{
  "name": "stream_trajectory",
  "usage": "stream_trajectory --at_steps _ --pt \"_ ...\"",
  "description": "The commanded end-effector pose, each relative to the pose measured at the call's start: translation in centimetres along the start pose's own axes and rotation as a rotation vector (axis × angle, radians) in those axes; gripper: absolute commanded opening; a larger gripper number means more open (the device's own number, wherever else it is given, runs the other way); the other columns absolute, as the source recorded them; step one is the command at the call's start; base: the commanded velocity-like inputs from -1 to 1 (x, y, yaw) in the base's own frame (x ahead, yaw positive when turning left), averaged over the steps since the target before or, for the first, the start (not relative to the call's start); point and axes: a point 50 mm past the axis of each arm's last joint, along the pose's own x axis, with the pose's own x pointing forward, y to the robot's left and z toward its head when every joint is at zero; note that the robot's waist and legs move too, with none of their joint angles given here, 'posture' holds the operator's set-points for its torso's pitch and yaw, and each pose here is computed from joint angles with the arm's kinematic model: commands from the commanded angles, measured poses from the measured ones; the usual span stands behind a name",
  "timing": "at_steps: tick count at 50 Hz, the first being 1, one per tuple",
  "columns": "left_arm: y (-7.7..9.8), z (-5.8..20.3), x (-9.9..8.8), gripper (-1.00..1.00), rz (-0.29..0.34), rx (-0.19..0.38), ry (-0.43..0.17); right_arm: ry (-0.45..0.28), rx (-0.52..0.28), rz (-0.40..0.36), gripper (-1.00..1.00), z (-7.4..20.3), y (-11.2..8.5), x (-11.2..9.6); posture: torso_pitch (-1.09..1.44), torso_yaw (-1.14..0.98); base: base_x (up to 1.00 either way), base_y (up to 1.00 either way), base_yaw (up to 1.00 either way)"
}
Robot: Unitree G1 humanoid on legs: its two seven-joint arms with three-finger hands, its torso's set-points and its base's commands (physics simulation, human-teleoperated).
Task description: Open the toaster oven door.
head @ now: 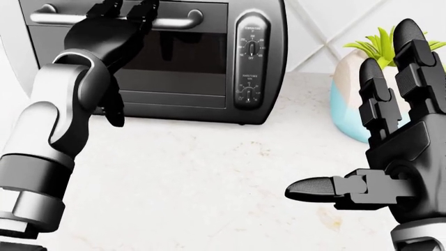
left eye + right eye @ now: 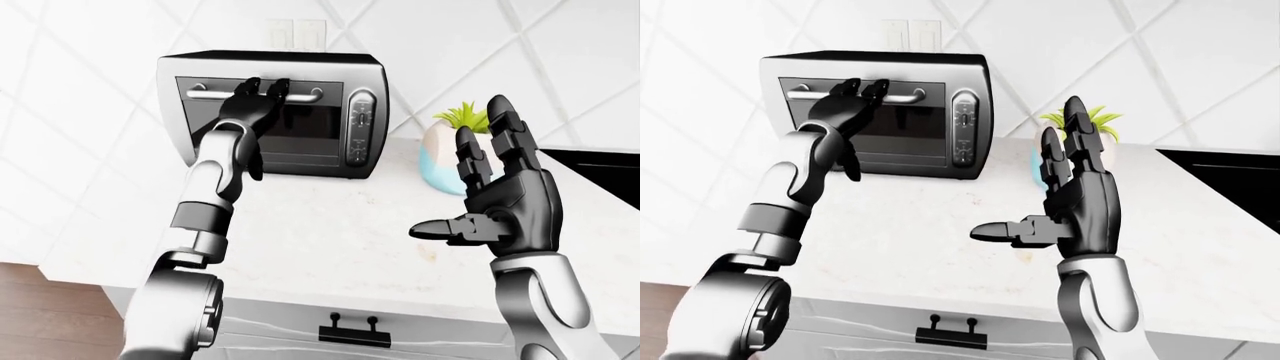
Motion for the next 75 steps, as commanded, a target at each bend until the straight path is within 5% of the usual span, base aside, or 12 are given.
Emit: stream_trajectory --at_steps 1,10,14,29,32,44,51,66,75 --pt "1.8 0.0 0.2 1.0 0.059 0.0 0.002 -0.069 -0.001 0.023 1.0 1.1 0.4 0.0 -0.38 0.0 0.0 0.0 0.0" --pt "0.6 0.0 0.4 0.98 -0.006 -0.001 0.012 -0.068 0.001 0.021 1.0 1.0 0.3 -0.1 -0.38 0.0 0.0 0.0 0.0" --pt "0.7 0.1 0.5 0.69 -0.009 0.002 0.01 -0.069 0.002 0.019 1.0 1.1 0.3 -0.1 -0.38 0.0 0.0 0.0 0.0" --pt "0.8 -0.2 -0.2 0.36 -0.024 0.009 0.016 -0.071 0.006 0.012 1.0 1.1 0.0 -0.1 -0.38 0.0 0.0 0.0 0.0" --pt "0.0 -0.6 -0.8 0.36 -0.052 -0.027 0.03 -0.07 0.006 0.01 1.0 1.0 0.0 -0.1 -0.38 0.0 0.0 0.0 0.0" --pt "-1.1 -1.4 -1.6 0.25 -0.094 -0.031 0.053 -0.073 0.006 0.01 1.0 1.2 0.1 0.0 -0.38 0.0 0.0 0.0 0.0" --pt "-1.8 -1.6 -3.0 0.2 -0.095 -0.053 0.059 -0.075 0.006 0.003 1.0 1.1 -0.4 0.0 -0.38 0.0 0.0 0.0 0.0" --pt "-0.3 -0.9 -6.6 0.14 -0.043 -0.107 0.03 -0.08 0.005 0.0 1.0 1.6 -0.5 -0.1 -0.38 0.0 0.0 0.0 0.0" --pt "1.1 -0.6 -9.4 0.14 -0.063 -0.155 0.014 -0.078 0.006 0.002 1.0 1.6 -0.3 -0.1 -0.38 0.0 0.0 0.0 0.0"
